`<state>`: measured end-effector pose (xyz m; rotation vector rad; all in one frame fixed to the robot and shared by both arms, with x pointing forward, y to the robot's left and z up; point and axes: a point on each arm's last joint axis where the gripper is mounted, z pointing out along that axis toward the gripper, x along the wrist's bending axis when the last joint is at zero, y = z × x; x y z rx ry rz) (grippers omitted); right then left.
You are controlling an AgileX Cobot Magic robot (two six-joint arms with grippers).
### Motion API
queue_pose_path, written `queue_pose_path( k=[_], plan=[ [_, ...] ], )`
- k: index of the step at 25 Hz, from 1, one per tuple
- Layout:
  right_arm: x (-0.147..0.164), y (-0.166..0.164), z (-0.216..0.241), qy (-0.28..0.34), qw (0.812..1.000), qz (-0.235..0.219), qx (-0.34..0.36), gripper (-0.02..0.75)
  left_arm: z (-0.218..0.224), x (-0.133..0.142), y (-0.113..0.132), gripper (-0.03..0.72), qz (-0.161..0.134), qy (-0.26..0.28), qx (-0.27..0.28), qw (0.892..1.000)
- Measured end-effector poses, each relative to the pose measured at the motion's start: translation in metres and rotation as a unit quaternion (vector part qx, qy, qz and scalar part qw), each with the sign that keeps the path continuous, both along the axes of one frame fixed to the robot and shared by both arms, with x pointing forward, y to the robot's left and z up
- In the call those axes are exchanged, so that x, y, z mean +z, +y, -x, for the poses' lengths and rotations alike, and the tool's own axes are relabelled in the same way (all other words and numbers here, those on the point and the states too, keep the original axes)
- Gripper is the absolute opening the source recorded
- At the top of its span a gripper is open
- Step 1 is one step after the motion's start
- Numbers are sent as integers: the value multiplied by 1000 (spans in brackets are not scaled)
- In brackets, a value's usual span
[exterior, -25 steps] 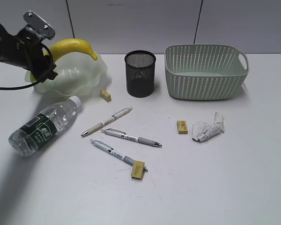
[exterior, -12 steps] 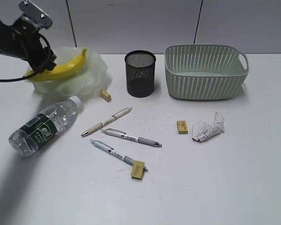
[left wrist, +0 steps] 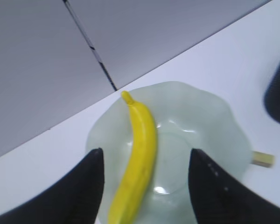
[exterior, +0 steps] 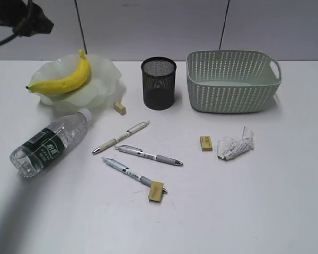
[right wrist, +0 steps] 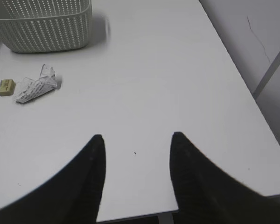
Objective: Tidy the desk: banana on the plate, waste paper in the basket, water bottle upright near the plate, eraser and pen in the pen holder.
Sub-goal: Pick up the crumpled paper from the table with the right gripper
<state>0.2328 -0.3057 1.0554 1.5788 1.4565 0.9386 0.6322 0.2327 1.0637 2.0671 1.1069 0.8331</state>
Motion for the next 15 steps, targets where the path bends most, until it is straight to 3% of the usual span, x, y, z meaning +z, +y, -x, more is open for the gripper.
queue_pose_path(
  k=[8,15],
  plan=[
    [0,0,0,0,1000,0,0,368,97,96,3,433,117,52,-6,992],
    [0,0,0,0,1000,0,0,368,195,140,23,391,102,92,38,990]
  ],
)
